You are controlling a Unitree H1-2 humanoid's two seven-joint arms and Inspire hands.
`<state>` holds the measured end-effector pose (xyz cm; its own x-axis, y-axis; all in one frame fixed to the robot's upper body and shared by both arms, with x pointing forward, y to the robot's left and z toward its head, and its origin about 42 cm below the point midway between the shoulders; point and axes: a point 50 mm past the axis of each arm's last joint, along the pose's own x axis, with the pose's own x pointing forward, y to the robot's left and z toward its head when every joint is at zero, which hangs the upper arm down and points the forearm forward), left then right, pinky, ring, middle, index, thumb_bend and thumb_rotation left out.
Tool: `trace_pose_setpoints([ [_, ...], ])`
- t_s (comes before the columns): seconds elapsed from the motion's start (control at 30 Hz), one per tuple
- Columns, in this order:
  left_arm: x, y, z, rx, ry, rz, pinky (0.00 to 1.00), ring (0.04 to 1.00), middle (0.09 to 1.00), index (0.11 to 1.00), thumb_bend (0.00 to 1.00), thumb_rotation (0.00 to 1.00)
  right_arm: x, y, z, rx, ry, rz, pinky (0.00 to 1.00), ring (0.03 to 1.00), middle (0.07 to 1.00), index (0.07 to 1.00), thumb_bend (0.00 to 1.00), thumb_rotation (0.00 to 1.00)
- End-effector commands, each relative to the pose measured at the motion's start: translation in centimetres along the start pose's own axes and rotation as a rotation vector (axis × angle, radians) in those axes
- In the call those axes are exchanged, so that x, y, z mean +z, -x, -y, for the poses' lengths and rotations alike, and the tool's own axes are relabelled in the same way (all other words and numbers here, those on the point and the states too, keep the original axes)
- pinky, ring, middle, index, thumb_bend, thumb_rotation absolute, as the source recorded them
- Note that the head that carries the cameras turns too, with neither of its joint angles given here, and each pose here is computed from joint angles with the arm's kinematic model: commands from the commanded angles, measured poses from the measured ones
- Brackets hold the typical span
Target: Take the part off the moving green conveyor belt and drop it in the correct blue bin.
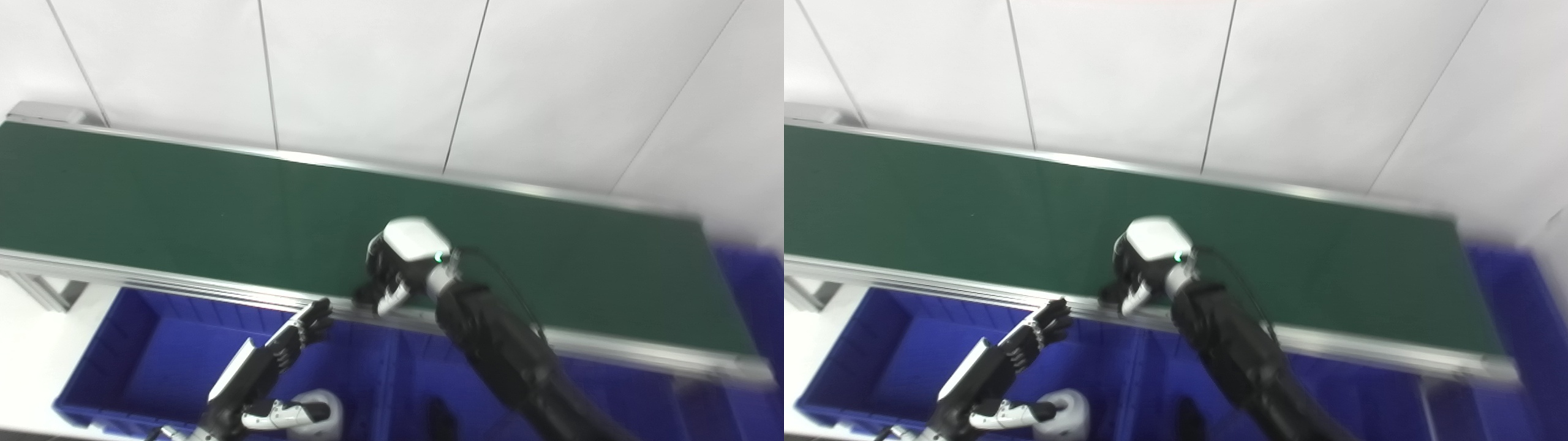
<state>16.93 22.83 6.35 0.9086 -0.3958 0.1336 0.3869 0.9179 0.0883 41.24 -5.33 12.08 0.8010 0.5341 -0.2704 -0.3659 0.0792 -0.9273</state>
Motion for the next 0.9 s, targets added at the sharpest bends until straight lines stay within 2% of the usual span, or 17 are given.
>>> trace_pose_setpoints([
  [0.0,0.8,-0.7,0.0,0.0,-0.008,0.062,0.89,0.917,0.945,0.942,0.69,0.4,0.1,0.2,1.9,-0.088,-0.003,0.041,0.31,0.382,0.431,0.527,0.52,0.0],
  [0.17,0.9,-0.8,-0.1,-0.008,-0.017,0.064,0.89,0.919,0.946,0.941,0.7,0.42,0.9,1.7,3.2,-0.182,-0.056,0.088,0.36,0.438,0.44,0.537,0.52,0.0],
  [0.37,1.0,-1.0,-0.2,-0.01,-0.014,0.069,0.89,0.925,0.947,0.94,0.69,0.4,1.9,4.2,5.0,-0.275,-0.14,0.124,0.39,0.442,0.442,0.529,0.52,0.0],
  [0.57,1.1,-1.0,-0.4,-0.014,-0.008,0.075,0.91,0.927,0.944,0.937,0.7,0.39,1.9,7.2,6.2,-0.377,-0.213,0.136,0.32,0.39,0.429,0.526,0.52,0.0],
  [0.87,1.1,-0.8,-0.5,-0.015,-0.012,0.073,0.9,0.921,0.944,0.937,0.69,0.4,2.0,10.6,6.6,-0.448,-0.266,0.153,0.29,0.351,0.412,0.526,0.52,0.0],
])
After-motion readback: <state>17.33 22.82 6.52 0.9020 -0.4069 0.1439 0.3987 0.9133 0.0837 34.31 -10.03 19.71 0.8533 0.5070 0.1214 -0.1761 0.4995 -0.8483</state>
